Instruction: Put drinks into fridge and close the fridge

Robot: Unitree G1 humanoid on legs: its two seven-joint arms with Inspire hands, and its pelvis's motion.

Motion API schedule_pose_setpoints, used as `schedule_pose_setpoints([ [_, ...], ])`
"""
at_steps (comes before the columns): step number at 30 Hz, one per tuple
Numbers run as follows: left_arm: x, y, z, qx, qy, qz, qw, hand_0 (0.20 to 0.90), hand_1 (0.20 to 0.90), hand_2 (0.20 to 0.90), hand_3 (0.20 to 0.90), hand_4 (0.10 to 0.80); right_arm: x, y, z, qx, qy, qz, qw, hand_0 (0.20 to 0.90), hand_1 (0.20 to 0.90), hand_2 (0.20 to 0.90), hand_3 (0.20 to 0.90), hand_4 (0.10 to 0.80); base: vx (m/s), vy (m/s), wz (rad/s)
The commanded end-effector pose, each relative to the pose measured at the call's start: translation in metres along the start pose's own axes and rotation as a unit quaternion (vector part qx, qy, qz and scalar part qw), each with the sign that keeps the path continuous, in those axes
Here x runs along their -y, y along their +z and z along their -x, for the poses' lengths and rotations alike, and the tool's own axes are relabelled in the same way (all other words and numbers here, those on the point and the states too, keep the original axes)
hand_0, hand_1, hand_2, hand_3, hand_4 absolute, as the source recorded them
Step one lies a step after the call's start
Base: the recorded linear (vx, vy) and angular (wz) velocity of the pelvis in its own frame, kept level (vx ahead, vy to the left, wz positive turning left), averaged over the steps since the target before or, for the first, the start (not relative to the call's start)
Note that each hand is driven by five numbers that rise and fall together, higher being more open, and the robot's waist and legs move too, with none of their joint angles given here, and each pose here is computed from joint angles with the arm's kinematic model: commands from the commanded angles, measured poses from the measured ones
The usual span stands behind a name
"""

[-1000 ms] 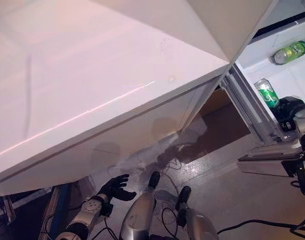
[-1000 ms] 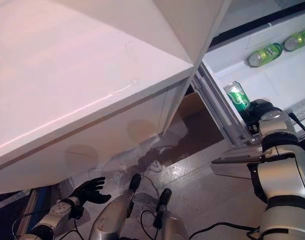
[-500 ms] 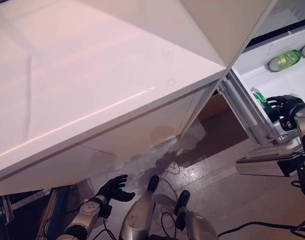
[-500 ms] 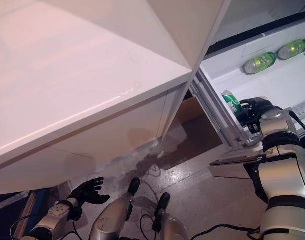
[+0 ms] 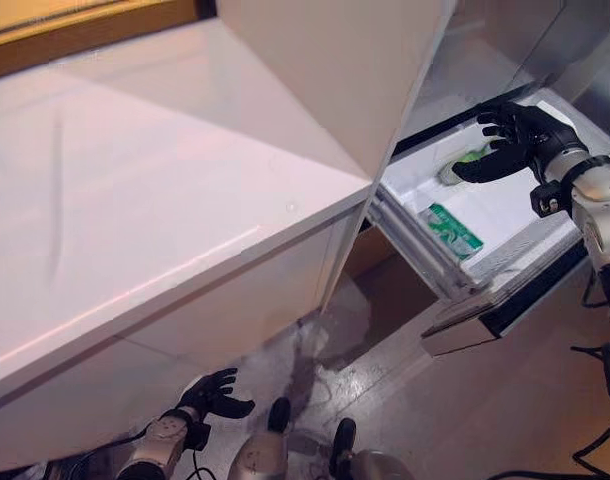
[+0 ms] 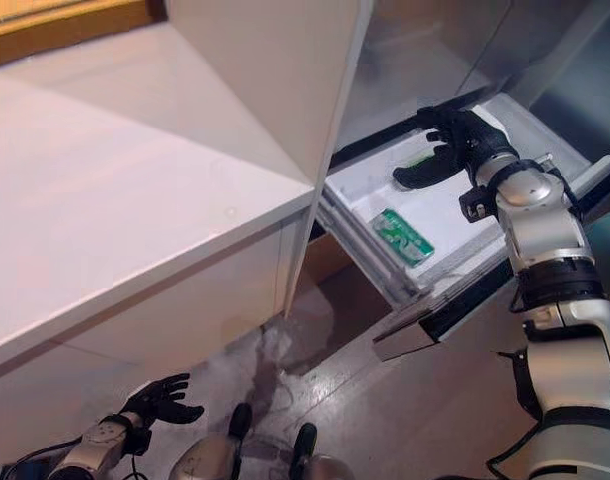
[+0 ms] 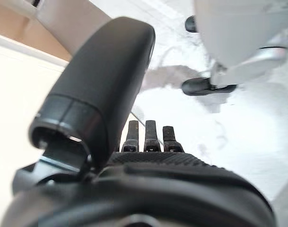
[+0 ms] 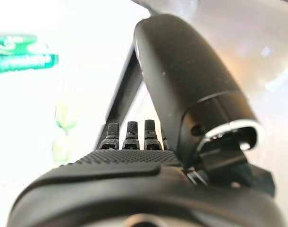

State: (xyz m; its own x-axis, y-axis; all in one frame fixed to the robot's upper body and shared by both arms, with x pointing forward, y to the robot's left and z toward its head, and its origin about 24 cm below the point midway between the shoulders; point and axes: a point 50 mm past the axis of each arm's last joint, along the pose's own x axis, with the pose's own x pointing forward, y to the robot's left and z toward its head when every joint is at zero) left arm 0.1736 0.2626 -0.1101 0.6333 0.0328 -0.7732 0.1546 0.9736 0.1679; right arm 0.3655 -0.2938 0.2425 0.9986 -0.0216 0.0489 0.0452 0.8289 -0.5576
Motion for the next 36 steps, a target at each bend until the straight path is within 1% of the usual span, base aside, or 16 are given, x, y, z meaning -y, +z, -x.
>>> schedule_pose_setpoints([
  [1, 0.009, -0.028, 0.005, -0.036, -0.020, -0.010, 0.999, 0.900, 0.900, 0.900, 0.900, 0.800, 0.054, 0.009, 0.024, 0.033, -0.112, 0.024, 0.993, 0.900, 0.900, 0.900, 0.900, 0.800, 0.015, -0.007, -0.32],
  [3, 0.011, -0.032, 0.005, -0.040, -0.023, -0.009, 0.999, 0.900, 0.900, 0.900, 0.900, 0.800, 0.057, 0.007, 0.031, 0.054, -0.141, -0.003, 0.989, 0.900, 0.900, 0.900, 0.900, 0.800, 0.034, 0.000, -0.27],
  [5, 0.014, -0.037, 0.006, -0.045, -0.025, -0.009, 0.999, 0.900, 0.900, 0.900, 0.900, 0.800, 0.059, 0.004, 0.038, 0.087, -0.190, -0.048, 0.977, 0.900, 0.900, 0.900, 0.900, 0.800, 0.040, 0.002, -0.21],
  [9, 0.021, -0.044, 0.007, -0.055, -0.028, -0.006, 0.998, 0.900, 0.900, 0.900, 0.900, 0.800, 0.046, -0.013, 0.049, 0.114, -0.234, -0.124, 0.958, 0.900, 0.900, 0.900, 0.900, 0.800, 0.041, 0.001, -0.25],
  [14, 0.029, -0.052, 0.009, -0.066, -0.033, 0.000, 0.997, 0.900, 0.900, 0.900, 0.900, 0.800, 0.029, -0.049, 0.060, 0.098, -0.249, -0.231, 0.935, 0.900, 0.900, 0.900, 0.900, 0.800, 0.067, -0.009, -0.19],
  [15, 0.030, -0.052, 0.009, -0.067, -0.034, 0.001, 0.997, 0.900, 0.900, 0.900, 0.900, 0.800, 0.029, -0.051, 0.061, 0.095, -0.250, -0.236, 0.934, 0.900, 0.900, 0.900, 0.900, 0.800, 0.090, -0.021, -0.05],
  [16, 0.032, -0.054, 0.009, -0.069, -0.036, 0.003, 0.997, 0.900, 0.900, 0.900, 0.900, 0.800, 0.026, -0.061, 0.063, 0.086, -0.255, -0.266, 0.926, 0.900, 0.900, 0.900, 0.900, 0.800, 0.073, -0.019, -0.01],
  [19, 0.035, -0.058, 0.011, -0.074, -0.038, 0.005, 0.997, 0.900, 0.900, 0.900, 0.900, 0.800, 0.018, -0.075, 0.065, 0.069, -0.262, -0.297, 0.916, 0.900, 0.900, 0.900, 0.900, 0.800, 0.096, -0.024, 0.01],
  [23, 0.036, -0.057, 0.010, -0.075, -0.035, 0.008, 0.997, 0.900, 0.900, 0.900, 0.900, 0.800, 0.007, -0.082, 0.063, 0.052, -0.259, -0.311, 0.913, 0.900, 0.900, 0.900, 0.900, 0.800, 0.041, -0.016, 0.03],
  [26, 0.035, -0.040, 0.004, -0.051, -0.030, 0.012, 0.998, 0.900, 0.900, 0.900, 0.900, 0.800, 0.004, -0.075, 0.057, 0.063, -0.262, -0.313, 0.911, 0.900, 0.900, 0.900, 0.900, 0.800, -0.110, -0.011, 0.18],
  [28, 0.032, -0.018, -0.003, -0.020, -0.023, 0.016, 0.999, 0.900, 0.900, 0.900, 0.900, 0.800, 0.008, -0.064, 0.051, 0.086, -0.269, -0.314, 0.906, 0.900, 0.900, 0.900, 0.900, 0.800, -0.228, -0.011, 0.30],
  [30, 0.031, -0.006, -0.006, 0.000, -0.017, 0.025, 1.000, 0.900, 0.900, 0.900, 0.900, 0.800, 0.011, -0.054, 0.046, 0.105, -0.271, -0.312, 0.904, 0.900, 0.900, 0.900, 0.900, 0.800, -0.187, 0.007, 0.34],
  [35, 0.035, 0.007, -0.008, 0.030, -0.014, 0.034, 0.999, 0.900, 0.900, 0.900, 0.900, 0.800, 0.018, -0.028, 0.034, 0.150, -0.252, -0.299, 0.908, 0.900, 0.900, 0.900, 0.900, 0.800, -0.125, 0.037, 0.16],
  [36, 0.034, 0.010, -0.008, 0.039, -0.008, 0.040, 0.998, 0.900, 0.900, 0.900, 0.900, 0.800, 0.022, -0.016, 0.030, 0.169, -0.248, -0.289, 0.909, 0.900, 0.900, 0.900, 0.900, 0.800, -0.118, 0.034, 0.09],
])
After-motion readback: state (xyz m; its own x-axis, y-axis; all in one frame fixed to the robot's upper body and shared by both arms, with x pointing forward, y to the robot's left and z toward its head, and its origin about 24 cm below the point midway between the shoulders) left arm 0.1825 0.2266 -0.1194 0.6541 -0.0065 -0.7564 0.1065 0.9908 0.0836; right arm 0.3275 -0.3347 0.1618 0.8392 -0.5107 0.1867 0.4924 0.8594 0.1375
